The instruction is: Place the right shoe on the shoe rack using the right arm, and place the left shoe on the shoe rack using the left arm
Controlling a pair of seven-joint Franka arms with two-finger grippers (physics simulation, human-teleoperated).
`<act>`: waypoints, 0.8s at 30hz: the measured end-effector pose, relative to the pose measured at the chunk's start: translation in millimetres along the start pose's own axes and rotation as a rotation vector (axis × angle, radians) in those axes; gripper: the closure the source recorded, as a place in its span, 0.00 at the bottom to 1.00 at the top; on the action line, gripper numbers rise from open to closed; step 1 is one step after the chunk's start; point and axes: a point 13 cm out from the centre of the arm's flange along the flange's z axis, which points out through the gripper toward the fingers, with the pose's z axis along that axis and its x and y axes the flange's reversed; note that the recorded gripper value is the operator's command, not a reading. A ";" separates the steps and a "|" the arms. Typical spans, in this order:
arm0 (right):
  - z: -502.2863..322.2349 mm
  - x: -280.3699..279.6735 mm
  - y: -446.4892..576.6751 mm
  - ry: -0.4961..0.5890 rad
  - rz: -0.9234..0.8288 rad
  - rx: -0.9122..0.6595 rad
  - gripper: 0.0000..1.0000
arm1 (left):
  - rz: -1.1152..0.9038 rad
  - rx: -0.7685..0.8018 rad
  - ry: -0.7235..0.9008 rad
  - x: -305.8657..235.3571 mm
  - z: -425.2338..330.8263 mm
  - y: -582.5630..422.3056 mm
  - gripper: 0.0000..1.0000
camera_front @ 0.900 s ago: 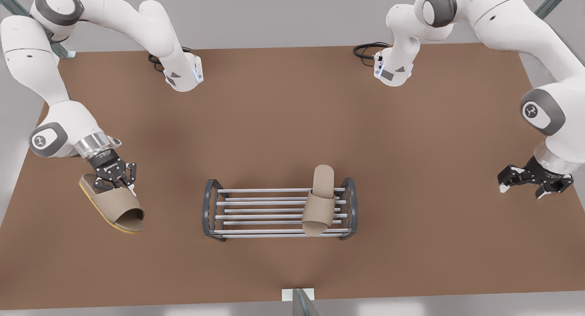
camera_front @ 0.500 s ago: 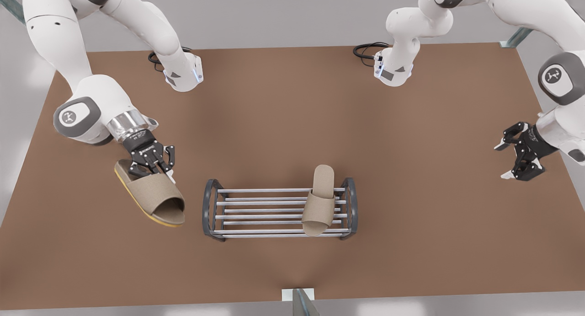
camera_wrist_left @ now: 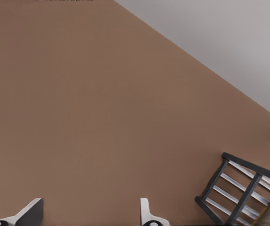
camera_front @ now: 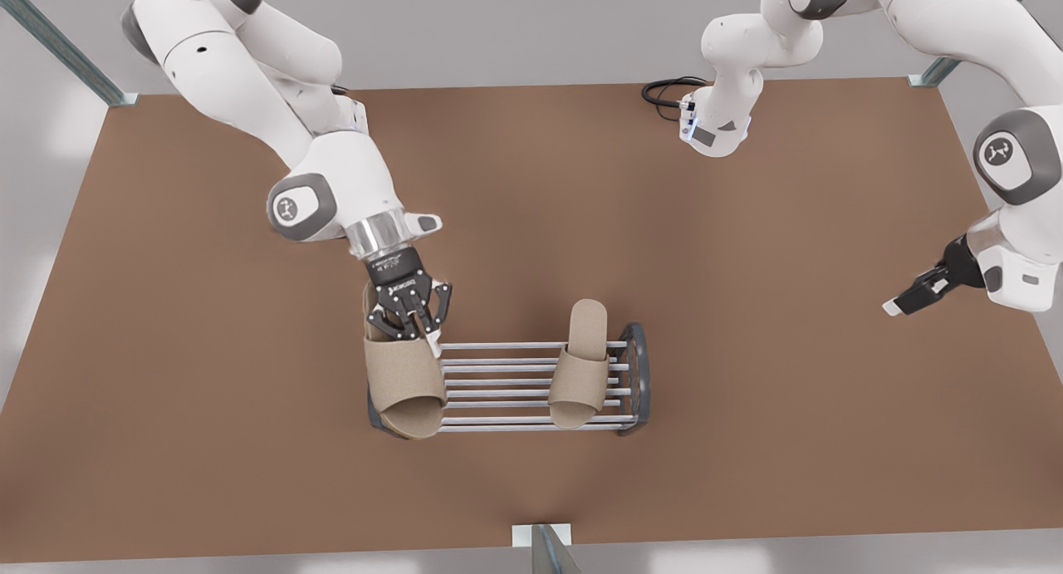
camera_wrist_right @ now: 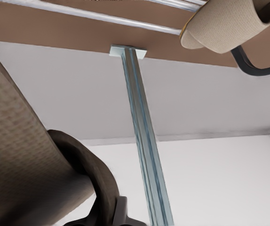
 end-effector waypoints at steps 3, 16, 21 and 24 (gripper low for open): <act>8.5 3.7 -8.2 -0.018 0.085 -0.059 0.79 | 0.094 0.000 0.000 -0.3 0.0 0.6 0.00; 81.2 -86.0 -34.7 -0.157 0.313 -0.167 0.79 | 0.362 -0.001 0.003 -0.3 1.0 1.7 0.00; 101.3 -103.2 -17.1 -0.168 0.418 -0.149 0.79 | 0.423 -0.003 0.008 -0.7 4.0 1.9 0.00; 112.8 -110.9 -11.6 -0.170 0.480 -0.109 0.79 | 0.453 -0.004 0.010 -0.9 5.0 2.1 0.00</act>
